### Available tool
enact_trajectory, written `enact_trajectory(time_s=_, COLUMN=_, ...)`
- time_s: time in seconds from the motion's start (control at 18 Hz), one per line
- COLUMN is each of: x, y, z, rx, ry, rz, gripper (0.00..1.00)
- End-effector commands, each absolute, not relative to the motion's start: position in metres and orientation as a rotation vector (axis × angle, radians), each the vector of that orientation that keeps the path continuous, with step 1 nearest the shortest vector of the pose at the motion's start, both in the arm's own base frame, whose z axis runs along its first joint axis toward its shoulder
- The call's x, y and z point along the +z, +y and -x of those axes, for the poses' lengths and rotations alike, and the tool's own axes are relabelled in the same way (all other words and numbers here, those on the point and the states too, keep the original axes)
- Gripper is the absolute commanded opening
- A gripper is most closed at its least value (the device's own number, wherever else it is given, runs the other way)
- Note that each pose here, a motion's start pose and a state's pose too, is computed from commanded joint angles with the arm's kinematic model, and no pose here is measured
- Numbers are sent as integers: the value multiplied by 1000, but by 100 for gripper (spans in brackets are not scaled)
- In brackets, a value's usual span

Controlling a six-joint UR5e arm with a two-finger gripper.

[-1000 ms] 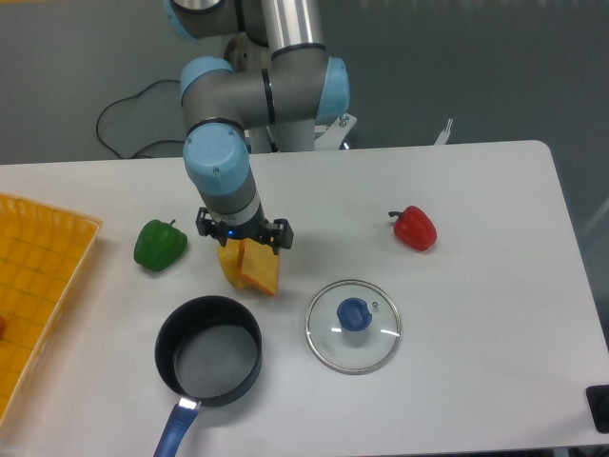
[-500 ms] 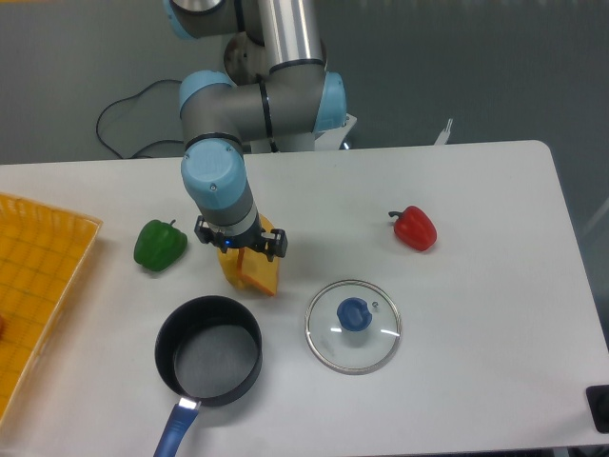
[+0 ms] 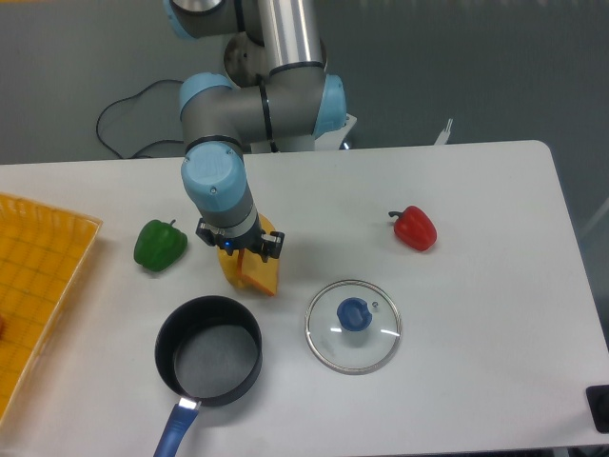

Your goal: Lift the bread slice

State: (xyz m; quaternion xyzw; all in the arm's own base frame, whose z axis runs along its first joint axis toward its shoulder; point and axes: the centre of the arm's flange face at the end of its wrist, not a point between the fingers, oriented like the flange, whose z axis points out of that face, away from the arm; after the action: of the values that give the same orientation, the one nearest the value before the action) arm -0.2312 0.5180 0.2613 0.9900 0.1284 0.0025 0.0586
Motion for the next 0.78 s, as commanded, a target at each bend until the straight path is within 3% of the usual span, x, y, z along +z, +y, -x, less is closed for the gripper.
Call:
enact_trajectory(time_s=0.17, x=262, y=518, z=232, rx=12, ry=391, rz=-2997, gripper=16)
enact_trajectory(time_s=0.28, x=263, y=518, z=232, rx=14, ry=394, rz=-2997, gripper=11)
enact_trajectory(time_s=0.78, x=296, y=527, z=245, rx=10, ry=398, rz=-2997, gripper=6)
